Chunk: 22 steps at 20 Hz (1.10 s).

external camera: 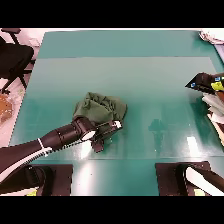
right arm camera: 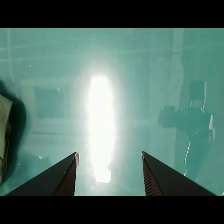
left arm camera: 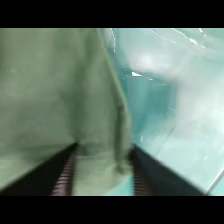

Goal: Fold the shirts.

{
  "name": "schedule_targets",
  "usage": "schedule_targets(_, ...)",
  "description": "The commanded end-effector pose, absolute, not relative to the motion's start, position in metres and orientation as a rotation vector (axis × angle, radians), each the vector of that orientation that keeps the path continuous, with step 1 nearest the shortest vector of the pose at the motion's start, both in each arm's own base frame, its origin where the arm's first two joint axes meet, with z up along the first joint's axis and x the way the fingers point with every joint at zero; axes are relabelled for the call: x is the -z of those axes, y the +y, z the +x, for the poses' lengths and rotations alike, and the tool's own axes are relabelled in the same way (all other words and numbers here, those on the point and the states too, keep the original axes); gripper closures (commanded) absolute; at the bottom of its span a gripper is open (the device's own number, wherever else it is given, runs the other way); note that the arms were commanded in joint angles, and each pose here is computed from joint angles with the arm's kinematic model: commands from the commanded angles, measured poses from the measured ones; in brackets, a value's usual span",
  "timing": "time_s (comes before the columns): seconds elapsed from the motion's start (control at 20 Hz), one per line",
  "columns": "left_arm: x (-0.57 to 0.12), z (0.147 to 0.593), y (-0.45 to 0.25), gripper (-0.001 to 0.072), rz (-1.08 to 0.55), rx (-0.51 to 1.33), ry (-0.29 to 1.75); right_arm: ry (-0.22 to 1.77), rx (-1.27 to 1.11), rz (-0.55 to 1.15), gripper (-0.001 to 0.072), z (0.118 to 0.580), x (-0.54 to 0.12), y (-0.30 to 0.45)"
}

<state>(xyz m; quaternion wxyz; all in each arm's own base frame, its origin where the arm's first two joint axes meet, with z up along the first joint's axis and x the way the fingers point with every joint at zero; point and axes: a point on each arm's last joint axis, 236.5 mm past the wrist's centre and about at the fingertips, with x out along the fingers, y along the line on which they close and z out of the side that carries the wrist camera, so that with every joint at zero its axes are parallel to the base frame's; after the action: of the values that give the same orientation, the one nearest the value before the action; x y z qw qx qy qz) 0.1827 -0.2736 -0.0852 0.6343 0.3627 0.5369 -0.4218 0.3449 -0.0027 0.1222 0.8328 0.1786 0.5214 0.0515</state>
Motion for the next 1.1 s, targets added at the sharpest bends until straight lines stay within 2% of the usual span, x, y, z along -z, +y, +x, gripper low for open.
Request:
schedule_targets(0.0, 0.088, 0.183, -0.273, 0.0673, 0.837, 0.964, 1.23, 1.106, -0.11, 0.378, 0.0245, 0.345, -0.122, -0.002)
schedule_targets(0.35, 0.085, 0.179, -0.268, 0.0677, 0.848, 0.961, 1.262, 1.107, -0.11, 0.378, 0.0245, 0.345, -0.122, -0.002)
schedule_targets(0.5, 0.059, 0.185, -0.273, 0.0678, 0.854, 0.96, 1.238, 1.117, -0.146, 0.415, 0.0244, 0.348, -0.12, 0.007)
schedule_targets(0.75, -0.025, 0.208, -0.285, 0.0678, 0.777, 0.928, 1.045, 1.161, -0.366, 0.529, 0.0243, 0.364, -0.108, 0.06)
schedule_targets(0.9, -0.065, 0.218, -0.275, 0.0678, 0.761, 0.876, 0.947, 1.284, -0.462, 0.497, 0.0243, 0.358, -0.081, 0.099)
schedule_targets(1.05, -0.077, 0.228, -0.254, 0.0677, 0.799, 0.799, 0.927, 1.379, -0.554, 0.44, 0.0204, 0.355, -0.049, 0.146)
